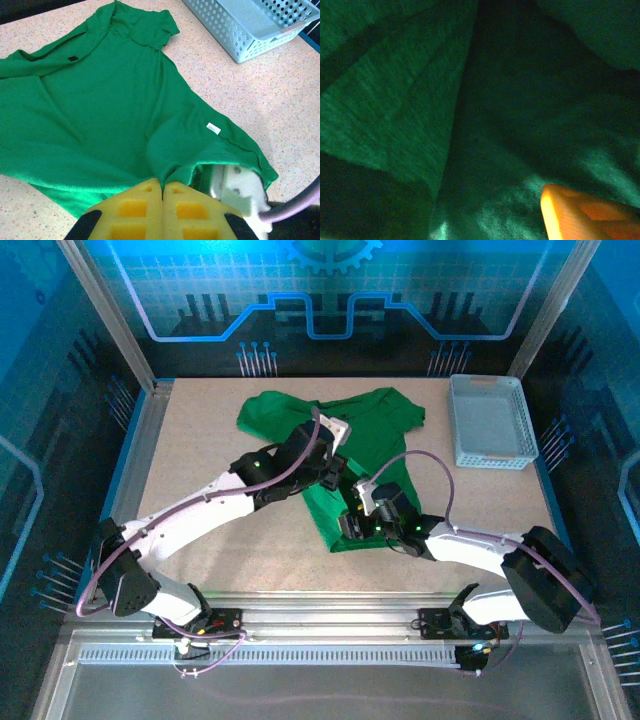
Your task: Fold the inside-out t-shirt
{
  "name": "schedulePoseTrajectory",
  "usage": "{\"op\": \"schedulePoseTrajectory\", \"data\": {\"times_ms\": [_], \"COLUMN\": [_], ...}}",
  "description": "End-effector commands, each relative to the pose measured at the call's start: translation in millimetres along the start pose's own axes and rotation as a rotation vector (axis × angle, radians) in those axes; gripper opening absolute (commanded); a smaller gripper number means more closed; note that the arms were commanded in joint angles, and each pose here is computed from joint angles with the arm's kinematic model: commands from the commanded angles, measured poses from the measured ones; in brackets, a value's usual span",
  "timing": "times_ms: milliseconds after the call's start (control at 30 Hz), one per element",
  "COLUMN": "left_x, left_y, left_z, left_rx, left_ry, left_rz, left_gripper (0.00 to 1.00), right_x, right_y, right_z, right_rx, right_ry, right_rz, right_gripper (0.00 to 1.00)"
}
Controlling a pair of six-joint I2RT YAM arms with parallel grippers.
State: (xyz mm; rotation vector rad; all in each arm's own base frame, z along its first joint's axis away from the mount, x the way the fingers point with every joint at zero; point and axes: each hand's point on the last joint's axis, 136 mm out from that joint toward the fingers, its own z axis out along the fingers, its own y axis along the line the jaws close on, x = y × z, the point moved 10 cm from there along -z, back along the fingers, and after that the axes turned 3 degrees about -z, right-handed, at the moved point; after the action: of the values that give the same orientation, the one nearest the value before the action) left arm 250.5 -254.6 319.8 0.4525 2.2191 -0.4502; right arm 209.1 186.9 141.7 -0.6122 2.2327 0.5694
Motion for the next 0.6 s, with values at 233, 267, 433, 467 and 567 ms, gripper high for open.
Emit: {"op": "schedulePoseTrajectory", "data": {"times_ms": [233, 267, 433, 467, 567], "left_x": [0.7, 1.3, 1.5, 1.4, 1.3], "left_y": [8.3, 9.0, 11.4, 11.3, 11.7], "left_z": [-12.2, -10.9, -10.8, -11.9, -12.8], "left_rx": [-0.025, -0.028, -0.049, -0.048, -0.039], "left_ry": [-0.015, -0.010, -0.013, -0.015, -0.017], "left_rz": [0.054, 0.054, 0.071, 0.074, 0.079], "left_gripper": [0.00, 0.00, 0.00, 0.00, 0.00], "right_x": [-3.8, -3.1, 1.3, 1.6, 1.8], "right_y": [6.8, 7.5, 5.9, 5.7, 4.7], "right_z": [-11.8, -11.9, -11.3, -11.5, -9.6], "right_rx": [-0.157, -0.158, -0.142, -0.139, -0.126], "right_ry": [-0.029, -0.027, -0.012, -0.011, -0.008], "right_rz": [-0.086, -0.093, -0.103, -0.102, -0.102], "right_gripper": [0.77, 0.78, 0.76, 0.75, 0.72]}}
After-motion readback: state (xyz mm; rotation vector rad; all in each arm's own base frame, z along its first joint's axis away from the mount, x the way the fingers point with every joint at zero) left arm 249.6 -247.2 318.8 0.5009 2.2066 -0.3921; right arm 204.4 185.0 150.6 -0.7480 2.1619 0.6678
